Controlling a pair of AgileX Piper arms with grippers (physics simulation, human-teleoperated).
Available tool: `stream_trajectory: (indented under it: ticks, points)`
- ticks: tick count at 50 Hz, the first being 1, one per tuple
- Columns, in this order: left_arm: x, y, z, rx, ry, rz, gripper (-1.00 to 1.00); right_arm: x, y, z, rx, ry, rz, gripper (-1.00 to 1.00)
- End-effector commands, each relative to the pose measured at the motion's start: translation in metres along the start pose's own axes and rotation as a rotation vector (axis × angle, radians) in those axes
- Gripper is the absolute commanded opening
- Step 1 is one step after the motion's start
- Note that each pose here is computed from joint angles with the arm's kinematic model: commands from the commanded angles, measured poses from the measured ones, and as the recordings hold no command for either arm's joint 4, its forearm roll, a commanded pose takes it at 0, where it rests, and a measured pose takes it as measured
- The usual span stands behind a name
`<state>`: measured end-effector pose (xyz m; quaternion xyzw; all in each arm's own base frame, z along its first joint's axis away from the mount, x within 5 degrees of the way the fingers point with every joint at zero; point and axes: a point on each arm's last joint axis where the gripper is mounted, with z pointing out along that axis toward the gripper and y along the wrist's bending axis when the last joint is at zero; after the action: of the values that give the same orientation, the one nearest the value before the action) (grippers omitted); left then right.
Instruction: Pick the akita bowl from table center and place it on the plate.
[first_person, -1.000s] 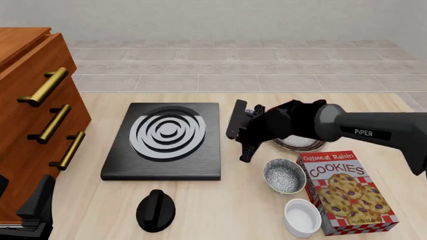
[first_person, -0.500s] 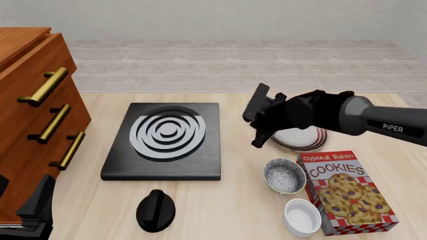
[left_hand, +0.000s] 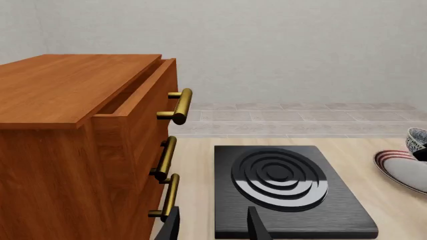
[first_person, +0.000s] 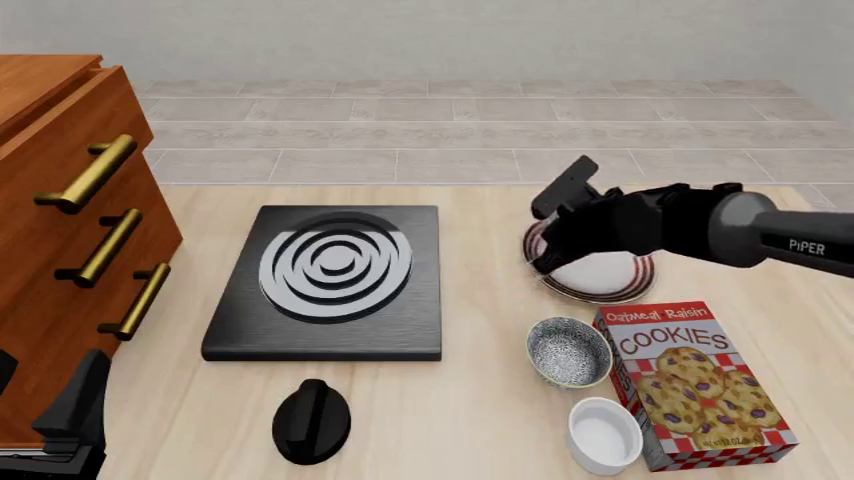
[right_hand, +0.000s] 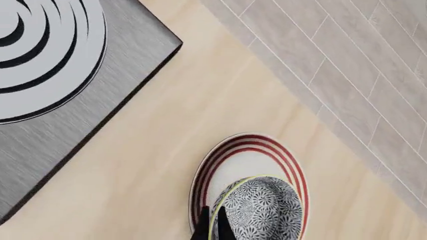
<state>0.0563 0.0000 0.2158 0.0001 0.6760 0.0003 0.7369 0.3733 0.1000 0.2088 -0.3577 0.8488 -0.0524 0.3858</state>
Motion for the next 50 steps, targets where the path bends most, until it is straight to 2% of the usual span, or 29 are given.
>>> stream_trajectory:
  ticks: [1, 5, 6, 10, 16, 21, 31, 50]
  points:
    - [0.000, 0.000, 0.000, 0.000, 0.000, 0.000, 1.00, 0.005, -0.012, 0.010, 0.022, 0.012, 0.058, -1.00]
    - [0.000, 0.000, 0.000, 0.000, 0.000, 0.000, 1.00, 0.002, -0.011, 0.015, 0.020, 0.007, 0.072, -1.00]
    - [0.000, 0.000, 0.000, 0.000, 0.001, 0.000, 1.00, -0.001, -0.012, 0.014, 0.022, -0.003, 0.097, -1.00]
    - [0.000, 0.000, 0.000, 0.000, 0.000, 0.000, 1.00, -0.006, -0.014, 0.018, 0.031, -0.023, 0.137, -1.00]
    - [0.000, 0.000, 0.000, 0.000, 0.000, 0.000, 1.00, -0.006, -0.014, 0.029, 0.020, -0.003, 0.129, -1.00]
    - [0.000, 0.000, 0.000, 0.000, 0.000, 0.000, 1.00, 0.004, -0.013, 0.045, 0.000, 0.050, 0.134, -1.00]
    - [0.000, 0.000, 0.000, 0.000, 0.000, 0.000, 1.00, 0.014, -0.027, 0.051, 0.017, 0.077, 0.136, -1.00]
    - [0.000, 0.000, 0.000, 0.000, 0.000, 0.000, 1.00, 0.030, -0.037, 0.059, 0.026, 0.116, 0.163, -1.00]
